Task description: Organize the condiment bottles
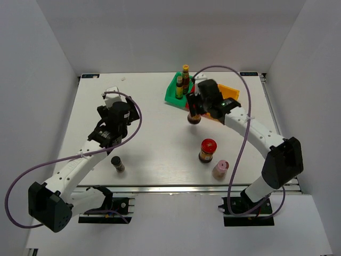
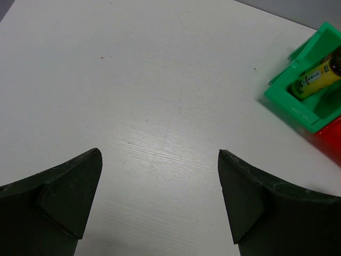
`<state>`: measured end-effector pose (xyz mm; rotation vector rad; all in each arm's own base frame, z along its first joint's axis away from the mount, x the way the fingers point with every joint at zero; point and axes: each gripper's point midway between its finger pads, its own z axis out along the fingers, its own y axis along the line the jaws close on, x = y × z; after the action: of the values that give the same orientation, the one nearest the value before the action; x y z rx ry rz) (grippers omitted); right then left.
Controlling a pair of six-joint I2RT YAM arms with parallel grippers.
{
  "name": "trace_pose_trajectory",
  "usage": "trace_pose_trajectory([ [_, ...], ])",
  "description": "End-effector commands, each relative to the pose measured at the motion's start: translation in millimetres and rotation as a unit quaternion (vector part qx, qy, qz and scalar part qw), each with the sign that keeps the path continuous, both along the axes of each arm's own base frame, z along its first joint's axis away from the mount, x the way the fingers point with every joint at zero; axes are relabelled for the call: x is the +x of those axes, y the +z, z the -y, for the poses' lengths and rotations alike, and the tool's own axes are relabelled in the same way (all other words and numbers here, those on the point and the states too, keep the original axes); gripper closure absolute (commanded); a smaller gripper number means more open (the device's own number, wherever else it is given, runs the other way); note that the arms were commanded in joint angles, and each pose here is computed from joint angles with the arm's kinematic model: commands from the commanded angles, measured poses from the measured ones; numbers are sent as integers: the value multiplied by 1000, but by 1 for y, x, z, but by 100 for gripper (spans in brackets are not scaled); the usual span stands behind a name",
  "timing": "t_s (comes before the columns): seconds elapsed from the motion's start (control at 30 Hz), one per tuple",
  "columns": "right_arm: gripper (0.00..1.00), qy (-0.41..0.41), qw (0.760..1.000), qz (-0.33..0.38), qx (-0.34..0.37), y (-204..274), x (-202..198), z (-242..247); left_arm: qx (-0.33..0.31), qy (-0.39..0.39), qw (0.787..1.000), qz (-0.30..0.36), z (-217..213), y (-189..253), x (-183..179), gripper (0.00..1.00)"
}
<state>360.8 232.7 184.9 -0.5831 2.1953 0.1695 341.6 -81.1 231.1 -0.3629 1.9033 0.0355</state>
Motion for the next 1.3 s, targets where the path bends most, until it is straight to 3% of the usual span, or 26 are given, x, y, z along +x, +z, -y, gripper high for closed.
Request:
trace_pose_trajectory([
  [0.0, 69, -29, 988, 128, 80, 96, 62, 1, -6, 4, 999, 31, -4, 15, -1, 2],
  [0.43, 68, -84, 986, 141, 42, 82, 198, 47, 14, -8, 1000, 14, 0, 0, 11, 2],
  [0.6, 68, -78, 984, 148, 52, 77, 224, 55, 19, -2, 1000, 13, -2, -1, 12, 2],
  [0.83, 65, -40, 984, 171, 15, 47, 253, 50, 18, -13, 1000, 11, 2, -4, 14, 2],
  [1.03, 50, -42, 986, 164, -1, 35, 255, 56, 19, -16, 1000, 6, 3, -7, 15, 2],
  [1.07, 43, -40, 986, 163, -1, 34, 255, 55, 19, -17, 1000, 5, 4, -7, 15, 2],
  [1.1, 26, -36, 986, 164, -1, 34, 254, 55, 19, -17, 1000, 5, 4, -7, 15, 2],
  [1.17, 11, -35, 986, 163, -4, 35, 254, 56, 19, -17, 1000, 4, 4, -7, 15, 2],
  [1.27, 11, -30, 986, 166, -18, 41, 250, 60, 18, -18, 1000, 5, 4, -6, 14, 2],
])
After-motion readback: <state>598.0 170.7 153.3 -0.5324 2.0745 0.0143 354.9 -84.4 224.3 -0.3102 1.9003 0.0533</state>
